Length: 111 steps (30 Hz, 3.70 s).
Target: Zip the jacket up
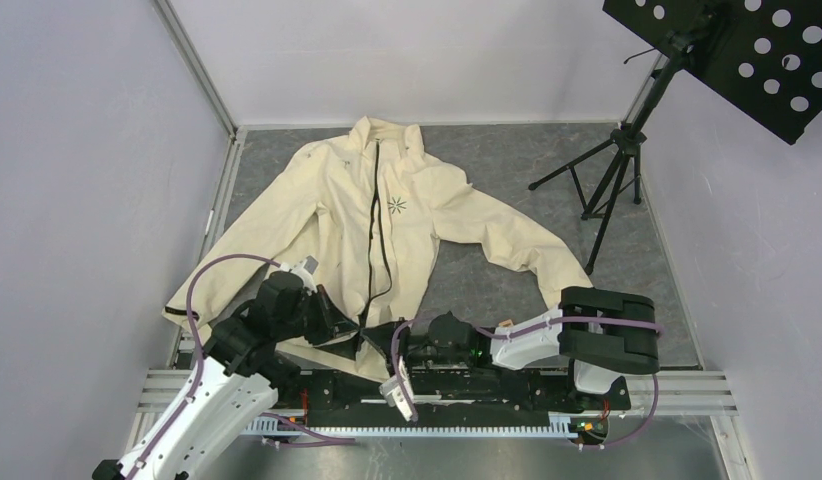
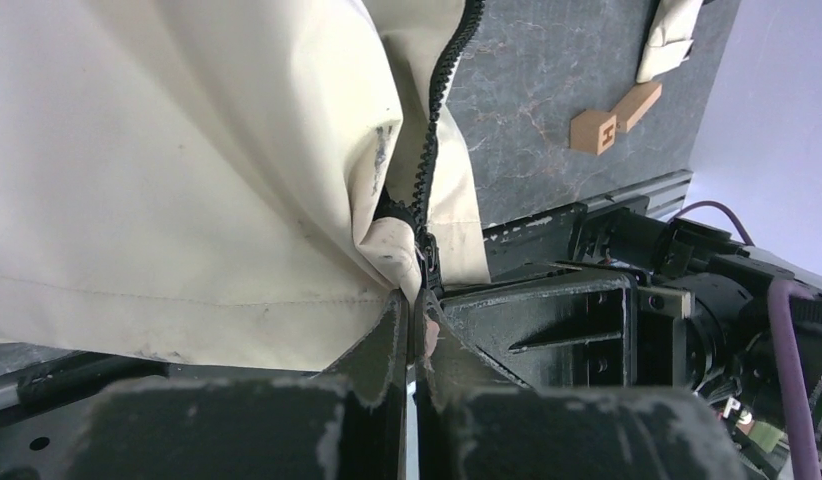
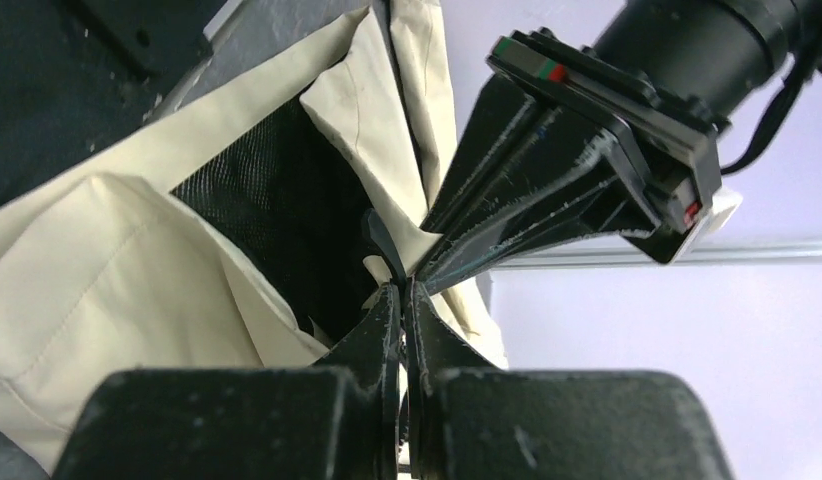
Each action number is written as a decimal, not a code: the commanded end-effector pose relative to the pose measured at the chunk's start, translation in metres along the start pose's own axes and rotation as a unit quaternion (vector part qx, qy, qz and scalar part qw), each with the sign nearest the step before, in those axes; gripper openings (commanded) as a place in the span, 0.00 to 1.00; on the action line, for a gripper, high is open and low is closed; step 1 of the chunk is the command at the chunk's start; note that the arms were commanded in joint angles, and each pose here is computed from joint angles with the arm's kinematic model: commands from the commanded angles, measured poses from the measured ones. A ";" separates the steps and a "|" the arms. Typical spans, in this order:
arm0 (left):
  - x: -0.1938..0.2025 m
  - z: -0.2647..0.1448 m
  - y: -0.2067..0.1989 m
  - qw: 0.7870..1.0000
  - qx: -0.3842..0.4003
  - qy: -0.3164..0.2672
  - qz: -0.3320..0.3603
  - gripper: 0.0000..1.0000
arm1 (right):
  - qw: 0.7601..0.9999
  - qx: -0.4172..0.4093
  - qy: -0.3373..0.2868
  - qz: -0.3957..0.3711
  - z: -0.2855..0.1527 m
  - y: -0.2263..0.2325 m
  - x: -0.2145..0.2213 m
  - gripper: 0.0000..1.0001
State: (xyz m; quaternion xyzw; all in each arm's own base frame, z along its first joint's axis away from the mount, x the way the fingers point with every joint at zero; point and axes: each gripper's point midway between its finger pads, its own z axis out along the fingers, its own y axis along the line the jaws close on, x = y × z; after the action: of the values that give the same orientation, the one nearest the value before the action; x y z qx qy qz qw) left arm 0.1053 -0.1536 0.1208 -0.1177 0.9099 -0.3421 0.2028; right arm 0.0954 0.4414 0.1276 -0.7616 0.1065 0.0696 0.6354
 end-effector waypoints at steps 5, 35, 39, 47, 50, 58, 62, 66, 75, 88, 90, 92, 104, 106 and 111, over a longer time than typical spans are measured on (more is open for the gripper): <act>0.007 -0.009 -0.010 0.999 0.024 0.018 0.015 0.02 | 0.965 0.158 -0.100 0.183 -0.020 -0.087 -0.015 0.00; 0.015 -0.022 -0.003 0.999 0.006 0.030 0.026 0.02 | 0.645 0.263 -0.043 0.716 -0.014 -0.110 0.128 0.00; 0.016 -0.028 0.005 0.999 -0.022 0.034 0.025 0.02 | 0.606 0.265 -0.019 0.749 -0.009 -0.100 0.168 0.00; 0.015 -0.043 0.015 0.997 -0.063 0.029 0.037 0.02 | 0.606 0.218 -0.022 0.765 0.002 -0.103 0.205 0.00; 0.017 -0.037 0.008 0.998 -0.041 0.040 0.038 0.02 | 0.593 0.164 0.003 0.789 0.011 -0.086 0.188 0.46; 0.013 -0.023 0.009 0.996 -0.050 0.054 0.049 0.02 | 0.508 0.017 -0.004 0.861 0.023 -0.042 0.118 0.68; 0.014 -0.020 0.010 0.995 -0.050 0.061 0.054 0.02 | 0.530 -0.004 -0.011 0.848 0.024 -0.033 0.106 0.71; 0.016 -0.019 0.009 0.996 -0.045 0.063 0.052 0.02 | 0.533 -0.028 -0.009 0.846 0.025 -0.020 0.098 0.70; 0.017 -0.020 0.009 0.996 -0.040 0.062 0.049 0.02 | 0.538 -0.074 -0.014 0.839 0.028 -0.003 0.073 0.65; 0.018 -0.021 0.007 0.996 -0.034 0.062 0.048 0.02 | 0.540 -0.091 -0.023 0.837 0.032 0.001 0.060 0.47; 0.019 -0.021 0.007 0.996 -0.034 0.062 0.048 0.02 | 0.538 -0.092 -0.025 0.838 0.032 0.000 0.059 0.43; 0.019 -0.020 0.008 0.996 -0.035 0.064 0.048 0.02 | 0.537 -0.092 -0.032 0.838 0.031 -0.003 0.057 0.37; 0.023 -0.018 0.012 0.995 -0.041 0.075 0.045 0.02 | 0.549 -0.036 -0.048 0.834 0.028 -0.046 0.080 0.00; 0.023 -0.019 0.012 0.995 -0.042 0.077 0.047 0.02 | 0.567 -0.003 -0.053 0.822 0.023 -0.059 0.088 0.00; 0.023 -0.023 0.021 0.993 -0.068 0.077 0.056 0.02 | 0.584 0.111 -0.037 0.803 0.006 -0.085 0.128 0.00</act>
State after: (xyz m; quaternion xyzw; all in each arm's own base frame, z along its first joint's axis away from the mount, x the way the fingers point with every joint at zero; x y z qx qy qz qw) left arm 0.0784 -0.1383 0.1146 -0.0796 0.9432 -0.2880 0.1450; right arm 0.1892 0.4607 0.1263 -0.3306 0.6860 0.5885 0.2717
